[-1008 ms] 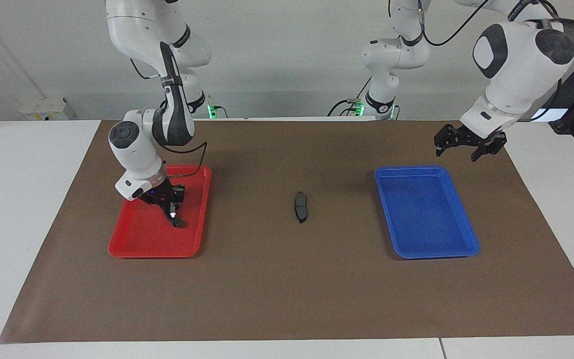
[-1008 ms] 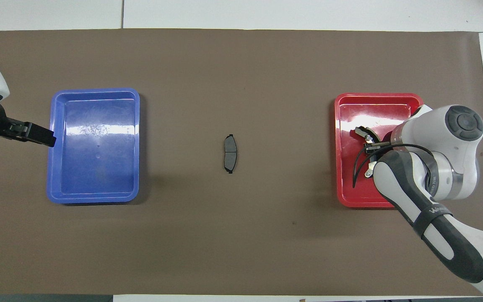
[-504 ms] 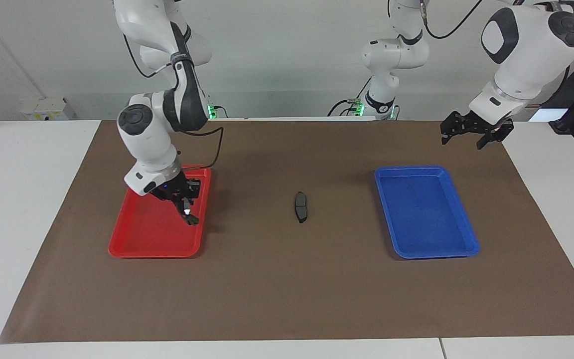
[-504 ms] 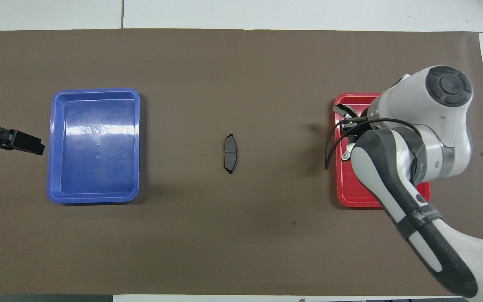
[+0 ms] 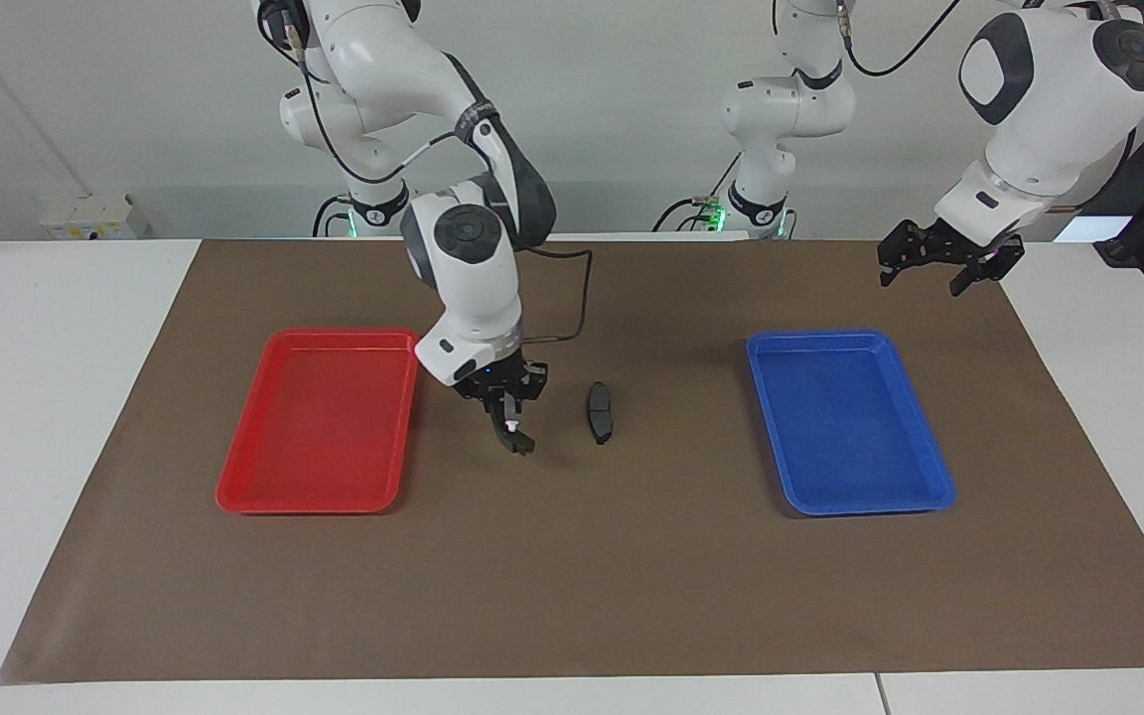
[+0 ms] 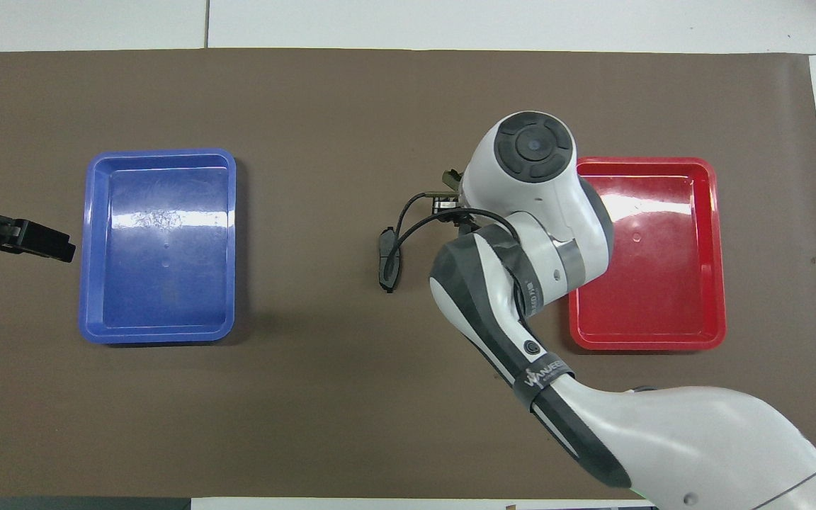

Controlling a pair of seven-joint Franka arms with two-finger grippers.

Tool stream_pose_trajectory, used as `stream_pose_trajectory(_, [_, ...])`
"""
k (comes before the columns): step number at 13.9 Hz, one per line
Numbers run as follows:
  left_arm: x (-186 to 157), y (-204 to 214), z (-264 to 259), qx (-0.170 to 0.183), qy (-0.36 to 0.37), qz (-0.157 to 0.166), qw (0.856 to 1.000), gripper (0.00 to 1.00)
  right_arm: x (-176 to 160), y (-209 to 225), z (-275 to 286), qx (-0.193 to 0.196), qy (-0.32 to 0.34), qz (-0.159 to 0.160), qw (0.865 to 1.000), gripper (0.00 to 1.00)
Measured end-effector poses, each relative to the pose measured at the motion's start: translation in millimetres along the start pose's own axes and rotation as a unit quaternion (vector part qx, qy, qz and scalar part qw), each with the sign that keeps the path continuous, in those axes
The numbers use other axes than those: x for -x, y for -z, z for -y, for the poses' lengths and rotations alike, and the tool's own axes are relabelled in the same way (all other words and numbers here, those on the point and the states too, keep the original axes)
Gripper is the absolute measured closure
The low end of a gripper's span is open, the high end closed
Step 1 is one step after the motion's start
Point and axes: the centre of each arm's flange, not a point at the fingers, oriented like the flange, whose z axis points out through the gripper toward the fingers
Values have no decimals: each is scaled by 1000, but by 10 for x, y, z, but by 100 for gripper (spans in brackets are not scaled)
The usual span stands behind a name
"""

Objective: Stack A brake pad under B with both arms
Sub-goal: 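Lift the curved brake shoe with the right gripper toward the table center, then lower the curved shoe onto the brake pad and open the right gripper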

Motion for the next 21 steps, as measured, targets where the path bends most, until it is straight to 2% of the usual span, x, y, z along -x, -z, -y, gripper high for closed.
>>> stream_pose_trajectory(7, [0,0,0,0,0,0,1000,0,329,-347,605,4,24,5,1000,57])
stream_pose_trajectory(13, [0,0,0,0,0,0,1000,0,482,-649,776,10,40,11,999,57])
stream_pose_trajectory(21, [0,0,0,0,0,0,1000,0,575,-737,870,10,31,11,999,57])
